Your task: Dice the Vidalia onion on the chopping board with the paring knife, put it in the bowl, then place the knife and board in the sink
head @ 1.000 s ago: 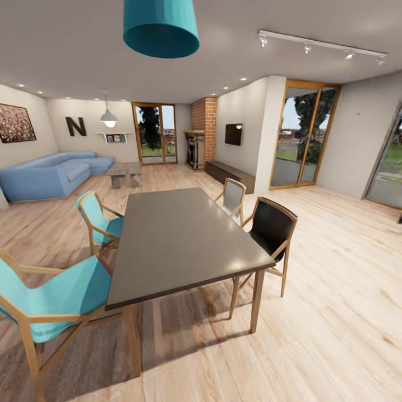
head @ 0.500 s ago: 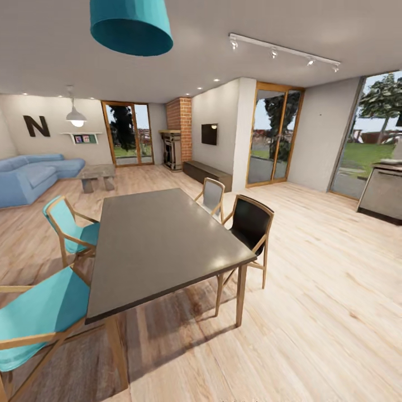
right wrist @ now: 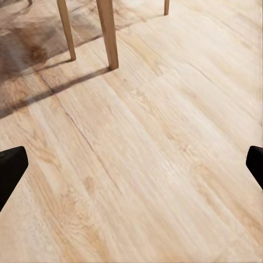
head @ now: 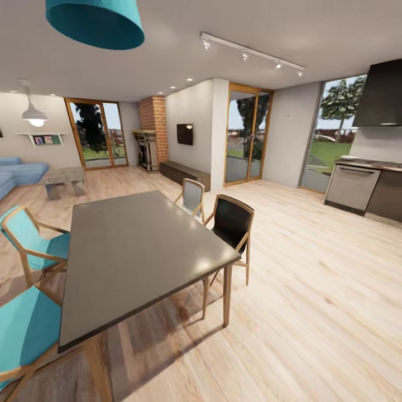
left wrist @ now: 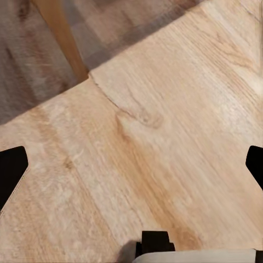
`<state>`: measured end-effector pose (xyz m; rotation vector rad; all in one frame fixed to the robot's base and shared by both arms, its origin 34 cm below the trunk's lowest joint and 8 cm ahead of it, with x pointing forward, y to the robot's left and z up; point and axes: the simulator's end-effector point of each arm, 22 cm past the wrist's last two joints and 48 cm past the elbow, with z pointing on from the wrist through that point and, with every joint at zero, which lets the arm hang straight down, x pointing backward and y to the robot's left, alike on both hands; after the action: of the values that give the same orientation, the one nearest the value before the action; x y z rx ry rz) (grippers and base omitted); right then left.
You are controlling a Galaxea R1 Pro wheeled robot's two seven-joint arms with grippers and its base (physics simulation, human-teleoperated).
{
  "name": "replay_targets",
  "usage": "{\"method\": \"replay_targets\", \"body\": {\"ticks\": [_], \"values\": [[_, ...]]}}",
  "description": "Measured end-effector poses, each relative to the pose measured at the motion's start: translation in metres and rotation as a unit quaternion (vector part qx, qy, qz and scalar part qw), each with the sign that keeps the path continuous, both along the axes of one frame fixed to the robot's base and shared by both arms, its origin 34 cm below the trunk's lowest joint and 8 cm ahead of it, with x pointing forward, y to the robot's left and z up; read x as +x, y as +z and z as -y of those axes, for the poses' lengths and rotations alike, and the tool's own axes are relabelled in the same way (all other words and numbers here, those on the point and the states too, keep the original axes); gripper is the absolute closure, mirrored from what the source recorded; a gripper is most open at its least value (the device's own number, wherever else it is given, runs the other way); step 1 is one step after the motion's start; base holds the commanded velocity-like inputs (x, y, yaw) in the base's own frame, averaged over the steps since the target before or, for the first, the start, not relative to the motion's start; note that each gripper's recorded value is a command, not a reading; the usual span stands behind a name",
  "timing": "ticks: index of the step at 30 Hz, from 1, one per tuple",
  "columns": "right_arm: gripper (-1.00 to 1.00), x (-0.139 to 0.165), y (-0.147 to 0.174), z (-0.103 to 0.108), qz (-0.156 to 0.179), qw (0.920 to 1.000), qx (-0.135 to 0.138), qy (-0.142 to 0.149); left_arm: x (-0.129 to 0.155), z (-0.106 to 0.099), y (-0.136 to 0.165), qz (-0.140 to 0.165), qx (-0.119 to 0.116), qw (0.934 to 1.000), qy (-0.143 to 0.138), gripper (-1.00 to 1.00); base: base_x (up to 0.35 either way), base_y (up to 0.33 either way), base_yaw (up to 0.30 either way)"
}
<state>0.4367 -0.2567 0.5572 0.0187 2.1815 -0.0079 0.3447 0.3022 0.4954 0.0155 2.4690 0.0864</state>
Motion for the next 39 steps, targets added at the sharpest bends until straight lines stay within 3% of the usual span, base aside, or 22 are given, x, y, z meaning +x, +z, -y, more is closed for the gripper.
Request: {"method": "replay_targets", "body": {"ticks": [39], "values": [[-1.0, 0.0002, 0.0001, 0.0, 0.0, 1.0, 0.0, 0.0, 0.0007, 0.0, 0.0002, 0.0, 0.0, 1.0, 0.0, -1.0, 0.169, 0.073, -0.28]]}}
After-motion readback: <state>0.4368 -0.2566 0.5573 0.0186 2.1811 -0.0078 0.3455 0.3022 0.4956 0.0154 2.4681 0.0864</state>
